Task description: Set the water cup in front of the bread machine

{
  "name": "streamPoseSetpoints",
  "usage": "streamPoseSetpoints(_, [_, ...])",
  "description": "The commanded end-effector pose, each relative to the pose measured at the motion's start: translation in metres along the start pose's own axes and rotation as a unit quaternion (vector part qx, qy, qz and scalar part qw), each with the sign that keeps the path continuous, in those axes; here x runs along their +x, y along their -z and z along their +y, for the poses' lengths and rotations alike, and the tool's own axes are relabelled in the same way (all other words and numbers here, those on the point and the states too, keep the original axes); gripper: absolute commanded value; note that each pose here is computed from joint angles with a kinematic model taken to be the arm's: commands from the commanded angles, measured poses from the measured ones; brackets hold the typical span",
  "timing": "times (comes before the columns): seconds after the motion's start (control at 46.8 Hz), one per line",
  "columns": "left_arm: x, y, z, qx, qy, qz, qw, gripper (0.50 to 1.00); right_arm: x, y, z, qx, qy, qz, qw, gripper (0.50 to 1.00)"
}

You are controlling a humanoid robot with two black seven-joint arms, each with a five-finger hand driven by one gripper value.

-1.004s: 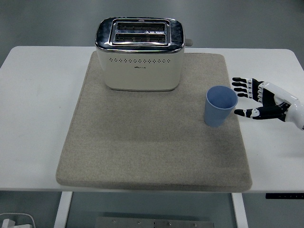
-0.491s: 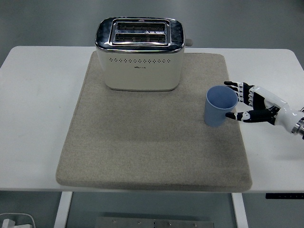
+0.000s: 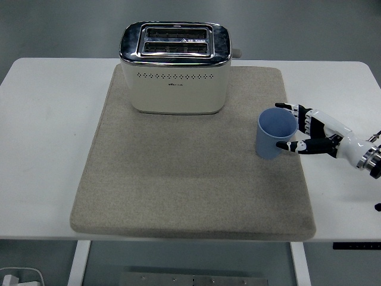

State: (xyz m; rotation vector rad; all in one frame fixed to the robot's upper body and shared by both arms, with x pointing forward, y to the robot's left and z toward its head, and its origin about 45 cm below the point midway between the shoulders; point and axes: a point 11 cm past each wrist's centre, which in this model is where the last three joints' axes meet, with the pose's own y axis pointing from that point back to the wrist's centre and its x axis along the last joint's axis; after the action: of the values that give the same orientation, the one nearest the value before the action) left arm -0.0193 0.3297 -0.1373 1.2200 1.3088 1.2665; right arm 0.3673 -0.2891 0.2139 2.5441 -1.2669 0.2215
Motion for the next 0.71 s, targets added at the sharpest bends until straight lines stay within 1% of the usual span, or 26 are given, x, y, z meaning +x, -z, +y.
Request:
streamPoseSetpoints(0.0, [0.000, 0.000, 0.000, 0.000, 0.000, 0.000, 1.000, 1.000, -0.001, 0.000, -0.002, 0.001, 0.000, -0.001, 1.000, 0.928])
streamPoseSetpoints(0.342, [0.000, 0.000, 0.000, 0.000, 0.000, 0.000, 1.000, 1.000, -0.011, -0.003, -0.013, 0.006, 0.004, -0.012, 1.000, 0.928])
streamPoseSetpoints(0.491, [0.000, 0.000, 0.000, 0.000, 0.000, 0.000, 1.000, 1.000, -0.013, -0.003, -0.015, 0.008, 0.005, -0.015, 1.000, 0.928])
streamPoseSetpoints(0.556, [0.000, 0.000, 0.000, 0.000, 0.000, 0.001, 1.000, 1.000, -0.016, -0.003, -0.018, 0.010, 0.008, -0.018, 1.000, 0.928])
streamPoseSetpoints(0.684, [0.000, 0.000, 0.000, 0.000, 0.000, 0.000, 1.000, 1.000, -0.016, -0.004, -0.020, 0.010, 0.006, -0.021, 1.000, 0.928])
